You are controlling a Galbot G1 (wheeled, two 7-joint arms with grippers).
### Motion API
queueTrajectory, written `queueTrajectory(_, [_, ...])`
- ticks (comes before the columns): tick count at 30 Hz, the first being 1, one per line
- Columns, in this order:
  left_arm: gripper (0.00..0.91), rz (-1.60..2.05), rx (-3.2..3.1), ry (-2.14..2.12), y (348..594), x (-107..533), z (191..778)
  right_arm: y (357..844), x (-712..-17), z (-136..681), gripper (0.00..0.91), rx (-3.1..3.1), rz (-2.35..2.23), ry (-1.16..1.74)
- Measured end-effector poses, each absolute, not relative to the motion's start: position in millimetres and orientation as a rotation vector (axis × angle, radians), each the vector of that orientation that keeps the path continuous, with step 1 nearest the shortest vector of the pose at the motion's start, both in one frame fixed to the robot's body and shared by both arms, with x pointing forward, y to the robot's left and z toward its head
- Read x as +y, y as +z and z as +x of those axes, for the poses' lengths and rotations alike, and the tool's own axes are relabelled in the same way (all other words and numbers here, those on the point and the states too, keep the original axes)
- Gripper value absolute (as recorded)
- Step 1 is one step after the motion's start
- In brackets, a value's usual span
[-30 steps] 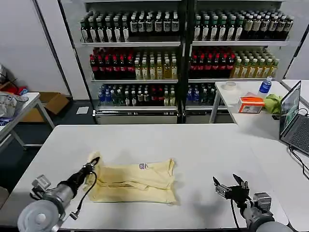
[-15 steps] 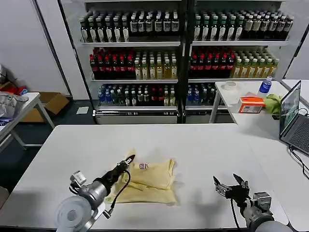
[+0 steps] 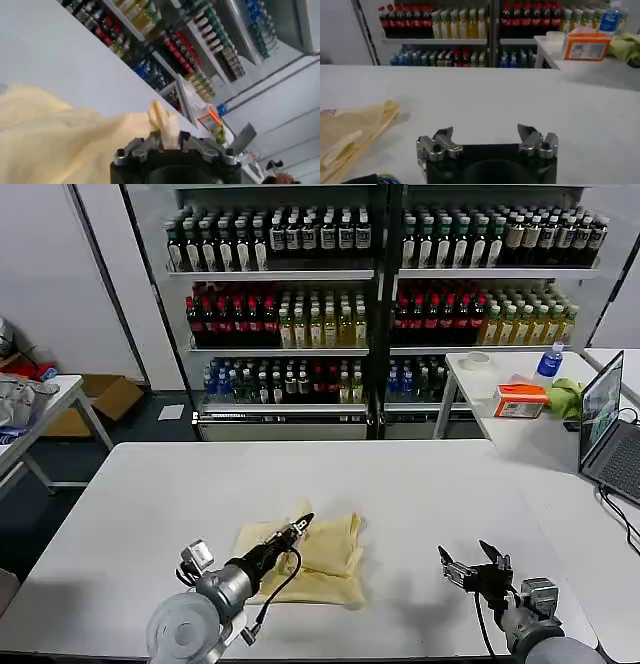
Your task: Fold and organize the clothes.
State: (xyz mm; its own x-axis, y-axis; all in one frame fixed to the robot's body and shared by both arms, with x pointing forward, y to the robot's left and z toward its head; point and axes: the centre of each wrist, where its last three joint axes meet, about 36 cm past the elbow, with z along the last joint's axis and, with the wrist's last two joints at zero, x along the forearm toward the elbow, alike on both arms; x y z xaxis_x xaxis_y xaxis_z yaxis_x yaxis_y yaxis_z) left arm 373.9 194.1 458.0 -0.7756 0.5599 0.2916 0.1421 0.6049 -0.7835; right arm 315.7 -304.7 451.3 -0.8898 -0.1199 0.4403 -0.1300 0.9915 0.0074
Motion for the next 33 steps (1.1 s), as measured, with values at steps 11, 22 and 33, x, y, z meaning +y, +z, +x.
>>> queueTrajectory(11, [0.907, -0.541, -2.35, 1.052, 462.3, 197.3, 369.9, 454.4, -302.2, 319.0, 0.907, -2.689, 0.197, 0.037])
queueTrajectory(22, [0.907, -0.318, -2.485, 0.886, 452.5, 250.2, 358.4, 455.8, -298.5, 322.8, 0.907, -2.698, 0.218, 0.03])
queueTrajectory(33, [0.907, -0.213, -2.463, 0.777, 424.5, 269.2, 344.4, 458.1, -296.0, 323.9, 0.907, -2.706, 0.227, 0.026])
